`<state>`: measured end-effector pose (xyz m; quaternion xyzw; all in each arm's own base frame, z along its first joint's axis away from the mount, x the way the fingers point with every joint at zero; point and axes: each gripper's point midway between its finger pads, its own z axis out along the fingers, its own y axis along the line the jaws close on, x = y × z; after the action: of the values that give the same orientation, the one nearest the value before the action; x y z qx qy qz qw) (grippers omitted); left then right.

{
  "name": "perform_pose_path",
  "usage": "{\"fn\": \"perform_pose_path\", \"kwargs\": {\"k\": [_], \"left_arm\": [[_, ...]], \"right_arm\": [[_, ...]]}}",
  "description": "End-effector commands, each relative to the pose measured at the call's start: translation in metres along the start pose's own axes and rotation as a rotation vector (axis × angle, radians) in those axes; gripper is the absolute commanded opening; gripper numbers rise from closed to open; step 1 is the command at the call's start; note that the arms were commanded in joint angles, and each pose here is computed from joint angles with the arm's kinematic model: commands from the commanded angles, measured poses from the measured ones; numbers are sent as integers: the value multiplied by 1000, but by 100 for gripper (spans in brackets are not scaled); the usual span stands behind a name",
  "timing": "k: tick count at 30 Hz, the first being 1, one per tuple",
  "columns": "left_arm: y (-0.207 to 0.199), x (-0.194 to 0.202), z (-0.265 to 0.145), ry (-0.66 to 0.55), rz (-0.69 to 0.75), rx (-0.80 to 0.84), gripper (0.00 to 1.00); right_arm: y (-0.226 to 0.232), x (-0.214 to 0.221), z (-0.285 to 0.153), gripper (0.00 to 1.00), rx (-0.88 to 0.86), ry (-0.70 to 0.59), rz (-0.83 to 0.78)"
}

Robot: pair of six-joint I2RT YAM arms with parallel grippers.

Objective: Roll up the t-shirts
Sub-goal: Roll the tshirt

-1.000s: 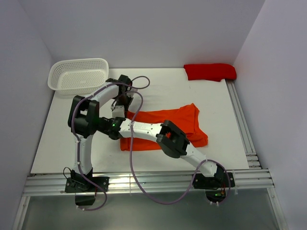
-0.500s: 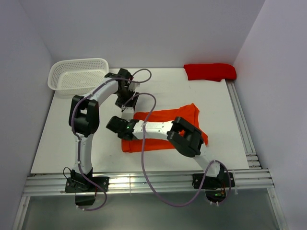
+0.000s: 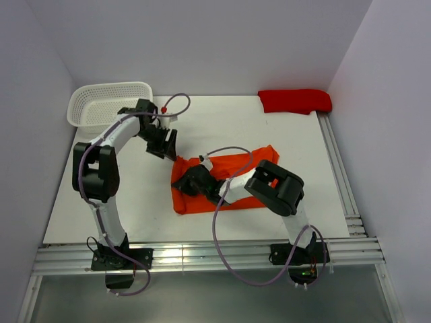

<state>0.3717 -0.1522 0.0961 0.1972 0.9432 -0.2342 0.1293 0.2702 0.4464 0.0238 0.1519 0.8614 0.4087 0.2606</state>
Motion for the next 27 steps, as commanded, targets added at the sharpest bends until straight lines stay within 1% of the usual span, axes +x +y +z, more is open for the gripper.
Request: {"fn": "perform_pose_path", "kwargs": {"k": [1,2,3,5,6,8,11,13,14,15,17,18,19,20,21,22,23,24,25,26,27], "left_arm": [[-10,11,12,-31,56,94,71],[-9,15,17,-28,52,101,71],[-6,24,25,-10,42,104,71],[-5,24,34,-33,53,122,71],[-4,30,40,-23,44,131,71],[-7,29,47,-34,46,161,70],[0,26,57,-44,22,143,68],[8,24,62,-45,-9,106,64],[10,19,62,-55,-13,94,61],[11,18,63,-54,-35,87,54],[18,14,63,-55,-52,46,47],[18,9,62,-59,-62,32,32],[23,8,62,-53,-68,-4,25],[21,6,60,-48,-68,-11,20],[22,5,60,-42,-71,-23,10],[25,7,61,-31,-64,-57,5],[24,3,59,-35,-56,-71,1],[24,5,59,-22,-55,-81,0],[24,7,59,-13,-50,-106,0],[22,5,58,-10,-44,-113,0],[22,5,57,-8,-39,-121,0]], "right_arm": [[22,6,-3,17,-154,42,128],[26,5,-3,17,-181,38,140],[19,7,-4,17,-173,41,153],[17,10,-5,17,-188,51,184],[15,9,-5,17,-189,54,194],[10,10,-4,17,-187,57,209],[4,11,-5,17,-183,57,228],[4,10,-6,17,-190,55,237],[4,9,-6,17,-190,53,238],[3,10,-6,18,-184,54,234],[1,10,-5,20,-159,56,209],[1,10,-4,23,-148,54,197],[4,8,-6,25,-147,47,174],[2,10,-6,28,-116,48,159],[0,9,-6,32,-97,35,133],[4,7,-9,35,-88,29,118],[-1,9,-10,37,-47,33,95],[-1,10,-11,41,-28,30,78],[1,5,-14,43,-11,4,53],[-6,6,-16,44,51,6,31],[-5,9,-19,44,69,3,-4]]}}
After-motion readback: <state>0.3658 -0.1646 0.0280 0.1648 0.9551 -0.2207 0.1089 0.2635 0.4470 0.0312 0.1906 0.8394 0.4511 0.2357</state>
